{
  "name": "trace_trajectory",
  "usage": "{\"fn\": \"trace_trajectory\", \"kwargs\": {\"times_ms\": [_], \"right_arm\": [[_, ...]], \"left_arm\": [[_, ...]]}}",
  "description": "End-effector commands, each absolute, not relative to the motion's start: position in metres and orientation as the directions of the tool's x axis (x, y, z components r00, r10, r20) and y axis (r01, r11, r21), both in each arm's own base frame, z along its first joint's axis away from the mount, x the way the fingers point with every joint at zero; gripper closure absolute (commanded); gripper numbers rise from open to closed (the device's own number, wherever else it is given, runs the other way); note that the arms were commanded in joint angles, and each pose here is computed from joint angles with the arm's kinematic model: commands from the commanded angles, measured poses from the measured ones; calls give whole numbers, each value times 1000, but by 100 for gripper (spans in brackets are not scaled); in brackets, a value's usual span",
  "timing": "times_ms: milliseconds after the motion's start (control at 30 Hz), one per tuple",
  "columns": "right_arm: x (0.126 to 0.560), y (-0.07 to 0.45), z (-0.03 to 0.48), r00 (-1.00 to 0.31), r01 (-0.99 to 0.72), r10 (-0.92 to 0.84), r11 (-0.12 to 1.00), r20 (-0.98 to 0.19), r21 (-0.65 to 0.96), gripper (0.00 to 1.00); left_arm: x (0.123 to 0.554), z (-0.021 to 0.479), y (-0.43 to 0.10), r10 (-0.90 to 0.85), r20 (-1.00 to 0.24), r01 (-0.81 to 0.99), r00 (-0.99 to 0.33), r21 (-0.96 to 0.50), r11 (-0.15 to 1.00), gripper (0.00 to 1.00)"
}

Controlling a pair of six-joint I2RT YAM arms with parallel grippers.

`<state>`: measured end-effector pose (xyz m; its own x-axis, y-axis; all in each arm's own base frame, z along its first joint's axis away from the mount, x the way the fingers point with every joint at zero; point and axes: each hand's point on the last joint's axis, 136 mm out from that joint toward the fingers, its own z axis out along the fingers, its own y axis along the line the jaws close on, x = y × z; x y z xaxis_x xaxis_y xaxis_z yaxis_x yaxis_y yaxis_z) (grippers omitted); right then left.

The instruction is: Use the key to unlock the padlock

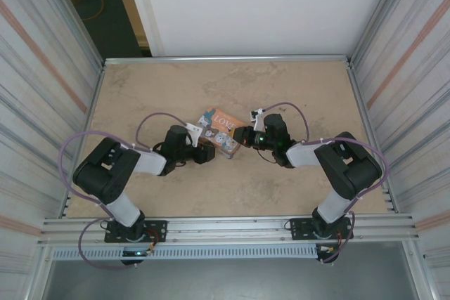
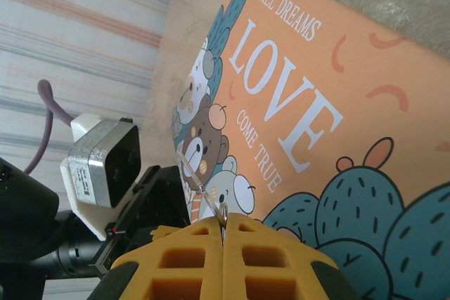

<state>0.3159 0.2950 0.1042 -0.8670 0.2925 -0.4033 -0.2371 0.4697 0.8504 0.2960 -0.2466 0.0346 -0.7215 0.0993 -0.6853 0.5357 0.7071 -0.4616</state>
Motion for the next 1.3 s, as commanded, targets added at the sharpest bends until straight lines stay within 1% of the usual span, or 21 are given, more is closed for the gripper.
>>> {"fn": "trace_trajectory", "kwargs": {"times_ms": [0, 367, 567, 800, 1033, 1167, 1267], "right_arm": [[309, 296, 90, -888, -194, 280, 494, -366, 848, 100], [307, 299, 91, -889, -200, 273, 491, -368, 848, 100], [307, 301, 97, -885, -213, 273, 484, -378, 849, 100], [305, 297, 120, -854, -270, 279, 486, -440, 831, 100], [288, 276, 140, -804, -329, 260, 555, -535, 764, 100], [267, 264, 145, -771, -364, 204, 636, -603, 680, 100], [250, 257, 148, -742, -388, 159, 690, -651, 611, 100]], "left_arm": [[303, 42, -258, 92, -708, 557, -700, -461, 691, 56], [310, 40, -257, 69, -703, 527, -707, -460, 715, 67], [313, 47, -258, 54, -710, 526, -702, -465, 712, 74], [308, 63, -260, 32, -709, 526, -705, -492, 694, 81], [291, 88, -268, -2, -655, 483, -756, -560, 673, 81], [279, 100, -274, -29, -596, 432, -802, -614, 660, 82], [272, 107, -277, -49, -540, 382, -840, -653, 654, 86]]}}
